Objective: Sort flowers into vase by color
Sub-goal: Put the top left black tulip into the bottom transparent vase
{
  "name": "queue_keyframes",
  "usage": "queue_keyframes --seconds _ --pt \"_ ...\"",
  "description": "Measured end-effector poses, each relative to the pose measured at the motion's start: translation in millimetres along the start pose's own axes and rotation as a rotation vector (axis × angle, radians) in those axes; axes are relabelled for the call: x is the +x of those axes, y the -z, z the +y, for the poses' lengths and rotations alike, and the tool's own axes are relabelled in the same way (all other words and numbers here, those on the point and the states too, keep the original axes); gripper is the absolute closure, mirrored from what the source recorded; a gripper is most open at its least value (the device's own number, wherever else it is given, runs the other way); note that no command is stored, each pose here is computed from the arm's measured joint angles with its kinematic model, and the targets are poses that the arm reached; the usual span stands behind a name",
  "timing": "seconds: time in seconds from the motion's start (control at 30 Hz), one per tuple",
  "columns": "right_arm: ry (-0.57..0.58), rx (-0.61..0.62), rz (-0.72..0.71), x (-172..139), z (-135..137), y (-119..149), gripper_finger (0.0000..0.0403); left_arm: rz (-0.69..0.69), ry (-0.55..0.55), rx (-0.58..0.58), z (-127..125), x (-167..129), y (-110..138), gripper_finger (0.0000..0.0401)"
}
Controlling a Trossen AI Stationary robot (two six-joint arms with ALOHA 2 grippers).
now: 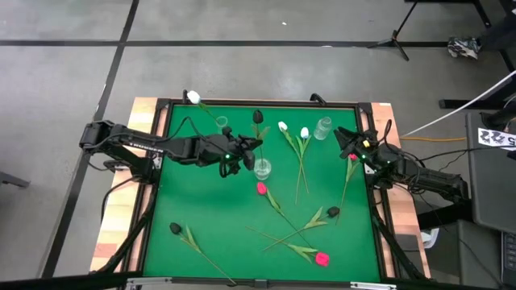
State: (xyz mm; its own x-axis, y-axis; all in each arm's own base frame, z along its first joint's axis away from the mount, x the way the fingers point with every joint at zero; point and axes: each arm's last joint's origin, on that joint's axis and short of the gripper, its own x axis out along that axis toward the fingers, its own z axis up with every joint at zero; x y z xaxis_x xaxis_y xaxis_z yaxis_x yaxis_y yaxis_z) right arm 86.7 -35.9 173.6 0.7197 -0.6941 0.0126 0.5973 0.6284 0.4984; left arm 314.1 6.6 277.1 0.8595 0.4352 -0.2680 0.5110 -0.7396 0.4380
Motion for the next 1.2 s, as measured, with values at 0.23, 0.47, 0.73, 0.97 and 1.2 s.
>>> queue_keyframes --seconds 0.23,0.47,0.73,0.97,1.2 --pt "0.0 -0.004 0.0 0.0 0.0 0.0 0.0219 -0.045 0.011 0.018 -1.8 8.6 -10.8 0.0393" --pt "0.0 -0.004 0.0 0.0 0.0 -0.1 0.0219 -0.069 0.02 0.045 -2.1 15.8 -20.6 0.0392" --pt "0.0 -0.027 0.0 0.0 0.0 0.0 0.0219 -0.094 -0.012 0.056 8.2 10.2 -29.4 0.0379" --pt "-0.016 -0.046 0.004 0.0 0.6 -0.1 0.0219 -0.115 -0.009 0.026 10.5 7.6 -33.1 0.0369" --pt "-0.025 -0.059 0.006 0.0 0.9 -0.2 0.0219 -0.109 -0.017 0.076 10.9 7.8 -32.4 0.0368"
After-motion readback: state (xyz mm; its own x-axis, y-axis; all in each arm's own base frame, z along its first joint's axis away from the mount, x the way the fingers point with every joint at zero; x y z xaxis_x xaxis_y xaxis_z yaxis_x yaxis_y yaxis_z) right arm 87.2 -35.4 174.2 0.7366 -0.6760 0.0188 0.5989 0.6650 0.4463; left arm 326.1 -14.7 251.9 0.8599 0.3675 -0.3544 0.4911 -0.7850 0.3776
